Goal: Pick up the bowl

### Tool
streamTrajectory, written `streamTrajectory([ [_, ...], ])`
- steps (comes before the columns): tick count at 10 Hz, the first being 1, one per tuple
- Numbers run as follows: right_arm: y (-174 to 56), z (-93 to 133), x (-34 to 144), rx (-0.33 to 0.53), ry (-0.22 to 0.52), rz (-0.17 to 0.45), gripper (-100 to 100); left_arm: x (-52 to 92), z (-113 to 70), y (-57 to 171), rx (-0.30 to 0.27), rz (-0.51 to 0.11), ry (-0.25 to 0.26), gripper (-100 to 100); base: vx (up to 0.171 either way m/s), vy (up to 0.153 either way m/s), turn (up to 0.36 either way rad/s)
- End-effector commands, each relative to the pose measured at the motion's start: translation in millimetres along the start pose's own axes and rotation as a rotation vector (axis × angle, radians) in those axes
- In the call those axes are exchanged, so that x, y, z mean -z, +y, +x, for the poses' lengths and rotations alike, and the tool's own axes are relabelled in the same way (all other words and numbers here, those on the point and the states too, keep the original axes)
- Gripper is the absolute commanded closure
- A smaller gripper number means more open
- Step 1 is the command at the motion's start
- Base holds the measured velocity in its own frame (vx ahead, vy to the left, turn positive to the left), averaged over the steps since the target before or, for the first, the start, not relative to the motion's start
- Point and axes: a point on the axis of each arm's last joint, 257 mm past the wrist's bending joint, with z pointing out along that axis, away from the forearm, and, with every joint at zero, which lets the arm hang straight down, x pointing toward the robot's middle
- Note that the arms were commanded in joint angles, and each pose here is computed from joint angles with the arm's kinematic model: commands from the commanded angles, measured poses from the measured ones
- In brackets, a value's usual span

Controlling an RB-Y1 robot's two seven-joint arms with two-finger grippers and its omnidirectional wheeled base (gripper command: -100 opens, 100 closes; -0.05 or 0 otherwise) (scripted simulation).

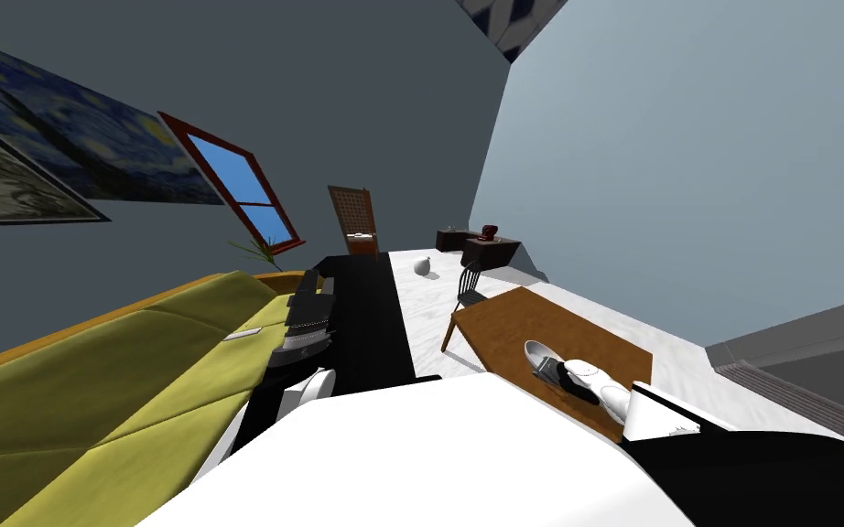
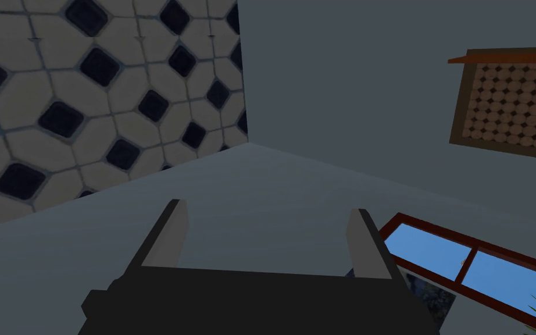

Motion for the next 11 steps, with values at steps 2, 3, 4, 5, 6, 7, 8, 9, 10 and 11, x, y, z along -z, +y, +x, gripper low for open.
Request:
streamTrajectory([
  [2, 6.7, 16.6, -3.0, -0.070, 0.037, 0.016, -100, 0.0, 0.0, 0.0, 0.000, 0.000, 0.000, 0, -0.118, -0.084, 0.359],
  [3, 6.7, 16.6, -3.0, -0.070, 0.037, 0.016, -100, 0.0, 0.0, 0.0, 0.000, 0.000, 0.000, 0, -0.112, -0.060, 0.102],
  [4, 10.0, 23.4, -4.1, -0.098, 0.052, 0.022, -100, 0.0, -0.1, 0.1, 0.000, 0.000, 0.000, 0, -0.100, -0.026, 0.162],
  [5, 13.3, 30.3, -4.9, -0.124, 0.067, 0.029, -100, 0.0, 0.0, 0.0, 0.000, 0.000, 0.000, 0, -0.126, -0.033, 0.326],
  [6, 11.1, 25.7, -4.6, -0.107, 0.058, 0.023, -100, 0.0, 0.0, 0.0, 0.000, 0.000, 0.000, 0, -0.059, -0.021, 0.069],
  [7, 11.2, 26.1, -4.7, -0.111, 0.059, 0.025, 100, 0.1, -0.1, 0.1, 0.000, 0.000, 0.000, 0, -0.010, -0.004, -0.014],
  [8, 11.2, 26.2, -4.7, -0.110, 0.059, 0.025, 100, 0.1, -0.1, 0.1, 0.000, 0.000, 0.000, 0, -0.006, 0.005, -0.001],
  [9, 12.6, 25.9, -5.0, -0.112, 0.058, 0.022, 100, 0.1, -0.1, 0.1, 0.000, 0.000, 0.000, 0, 0.000, 0.000, 0.000],
  [10, 11.5, 25.9, -4.8, -0.113, 0.058, 0.024, 100, 0.1, -0.1, 0.1, 0.000, 0.000, 0.000, 0, 0.000, 0.000, 0.000],
  [11, 12.0, 25.8, -4.9, -0.113, 0.058, 0.023, 100, 0.1, -0.1, 0.1, 0.000, 0.000, 0.000, 0, 0.000, 0.000, 0.000],
])
